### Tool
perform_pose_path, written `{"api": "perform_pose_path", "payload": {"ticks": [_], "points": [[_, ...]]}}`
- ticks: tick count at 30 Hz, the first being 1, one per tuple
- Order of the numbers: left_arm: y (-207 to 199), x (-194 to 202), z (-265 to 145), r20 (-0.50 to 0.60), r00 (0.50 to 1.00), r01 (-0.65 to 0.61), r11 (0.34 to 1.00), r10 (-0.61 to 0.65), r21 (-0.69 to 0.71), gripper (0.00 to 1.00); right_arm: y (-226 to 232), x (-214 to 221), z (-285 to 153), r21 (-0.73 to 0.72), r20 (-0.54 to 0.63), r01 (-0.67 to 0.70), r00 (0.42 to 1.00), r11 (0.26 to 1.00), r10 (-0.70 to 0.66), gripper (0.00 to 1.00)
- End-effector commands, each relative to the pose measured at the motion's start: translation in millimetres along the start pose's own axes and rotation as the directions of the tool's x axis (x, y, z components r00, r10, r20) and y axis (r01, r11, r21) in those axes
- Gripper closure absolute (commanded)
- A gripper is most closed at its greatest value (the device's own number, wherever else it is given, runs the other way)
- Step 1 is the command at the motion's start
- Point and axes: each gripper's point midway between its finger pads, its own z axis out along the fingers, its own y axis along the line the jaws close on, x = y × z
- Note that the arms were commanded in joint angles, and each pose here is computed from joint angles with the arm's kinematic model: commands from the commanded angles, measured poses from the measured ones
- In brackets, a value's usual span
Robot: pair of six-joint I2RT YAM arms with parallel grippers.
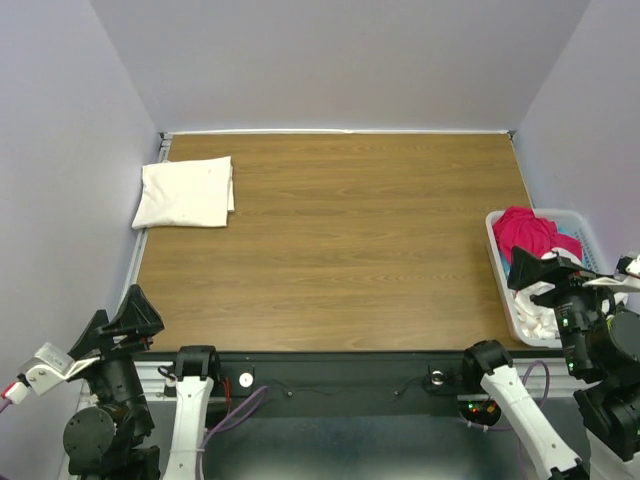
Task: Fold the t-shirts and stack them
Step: Neatly place the folded tshirt to the corner
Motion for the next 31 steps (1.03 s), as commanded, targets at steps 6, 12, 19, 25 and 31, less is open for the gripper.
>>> {"api": "perform_pose_path", "payload": {"ticks": [6,12,19,25,31], "points": [[-2.6,3.0,-5.2,-0.020,0.998,0.065,0.998,-0.064,0.008,0.01,-1.4,-13.4,-11.9,-0.028,0.048,-0.006,0.999,1.000,0.007,0.00],[1.2,5.0,-10.4,-0.015,0.998,0.069,0.998,-0.069,0.011,0.01,-1.5,-9.9,-11.0,-0.032,0.042,-0.002,0.999,0.999,0.004,0.00],[1.2,7.1,-6.5,-0.009,0.996,0.091,0.996,-0.090,0.004,0.01,0.9,-10.2,-10.6,-0.048,0.048,0.001,0.999,0.999,0.002,0.00],[-2.2,9.5,0.3,-0.017,0.996,0.088,0.996,-0.088,0.006,0.01,1.9,-8.9,-9.0,-0.053,0.045,0.012,0.999,0.998,-0.010,0.00],[-4.7,12.8,6.4,-0.018,0.996,0.091,0.996,-0.091,0.012,0.01,4.2,-9.7,-6.3,-0.059,0.048,0.015,0.999,0.998,-0.012,0.00]]}}
